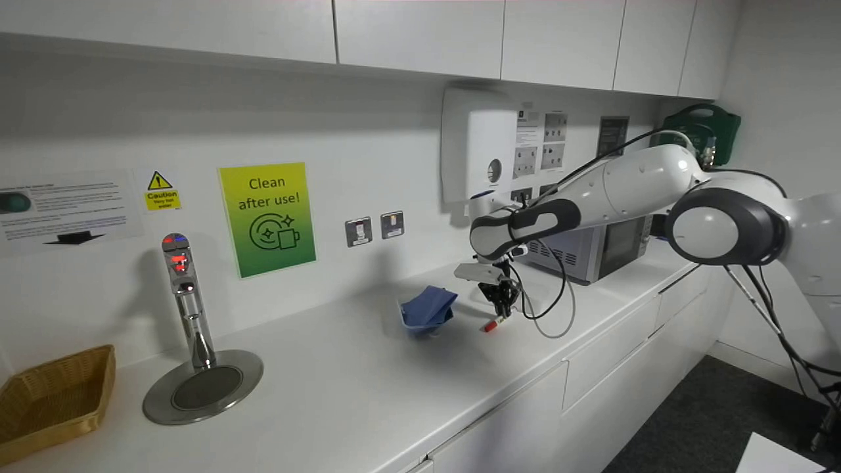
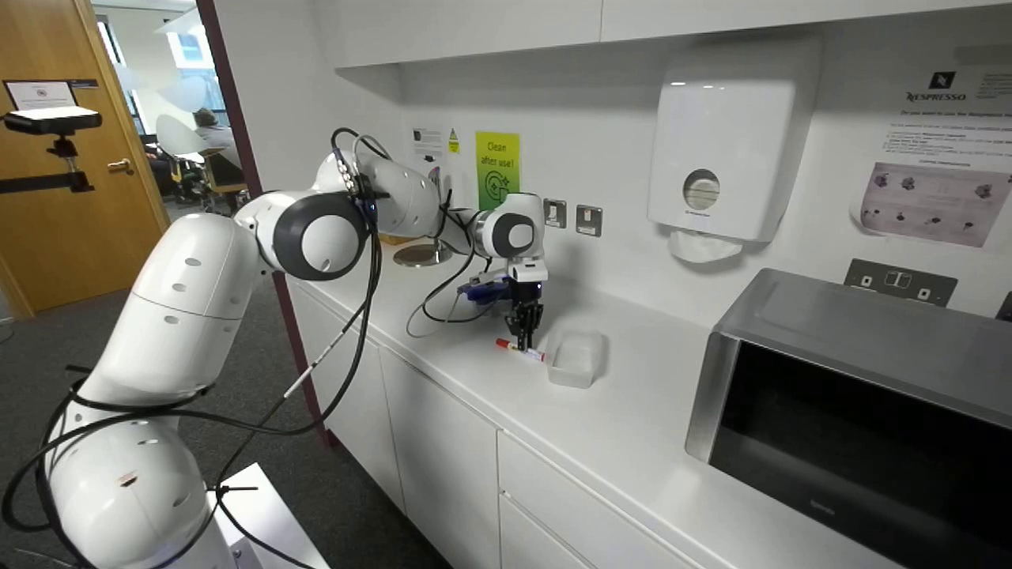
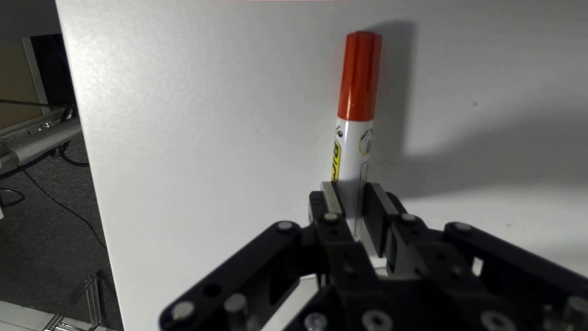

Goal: Remove the marker from the bowl

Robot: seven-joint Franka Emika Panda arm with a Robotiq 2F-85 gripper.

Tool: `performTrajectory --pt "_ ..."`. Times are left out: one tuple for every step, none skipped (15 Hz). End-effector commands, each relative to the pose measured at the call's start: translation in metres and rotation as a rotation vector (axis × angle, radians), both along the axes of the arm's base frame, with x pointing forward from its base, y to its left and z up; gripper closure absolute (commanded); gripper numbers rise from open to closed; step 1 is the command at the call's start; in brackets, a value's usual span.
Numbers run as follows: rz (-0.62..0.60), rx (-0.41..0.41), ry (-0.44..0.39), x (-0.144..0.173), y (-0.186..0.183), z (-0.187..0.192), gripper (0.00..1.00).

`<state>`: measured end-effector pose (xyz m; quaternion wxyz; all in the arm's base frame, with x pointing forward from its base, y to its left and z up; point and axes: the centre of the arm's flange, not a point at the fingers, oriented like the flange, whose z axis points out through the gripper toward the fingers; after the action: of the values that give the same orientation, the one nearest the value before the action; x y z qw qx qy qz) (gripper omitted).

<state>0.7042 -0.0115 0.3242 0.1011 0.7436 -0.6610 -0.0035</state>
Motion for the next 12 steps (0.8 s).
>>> performTrajectory --pt "0.030 0.024 -0.009 0.003 -0.002 0.005 0.82" --pt "0.033 0.022 -0.009 0.003 -0.002 0.005 0.55" --pt "0.033 0.023 -0.009 0.003 -0.002 0.005 0.54" --pt "0.034 0.023 -0.010 0.002 -0.002 0.006 0.48" --pt "0.033 0.023 -0.012 0.001 -0.002 0.008 0.39" --pt "0.032 0.021 -0.023 -0.001 -0.002 0.012 0.33" --pt "0.032 0.021 -0.034 -0.002 -0.002 0.015 0.24" --pt "0.029 0.020 -0.047 -0.003 -0.003 0.019 0.18" --pt "0.028 0.020 -0.061 -0.004 -0.004 0.024 0.11" --pt "0.025 0.020 -0.077 -0.005 -0.005 0.028 0.03" --pt "0.023 0.023 -0.094 -0.005 -0.007 0.034 0.00" --pt "0.022 0.025 -0.108 -0.006 -0.007 0.040 0.00"
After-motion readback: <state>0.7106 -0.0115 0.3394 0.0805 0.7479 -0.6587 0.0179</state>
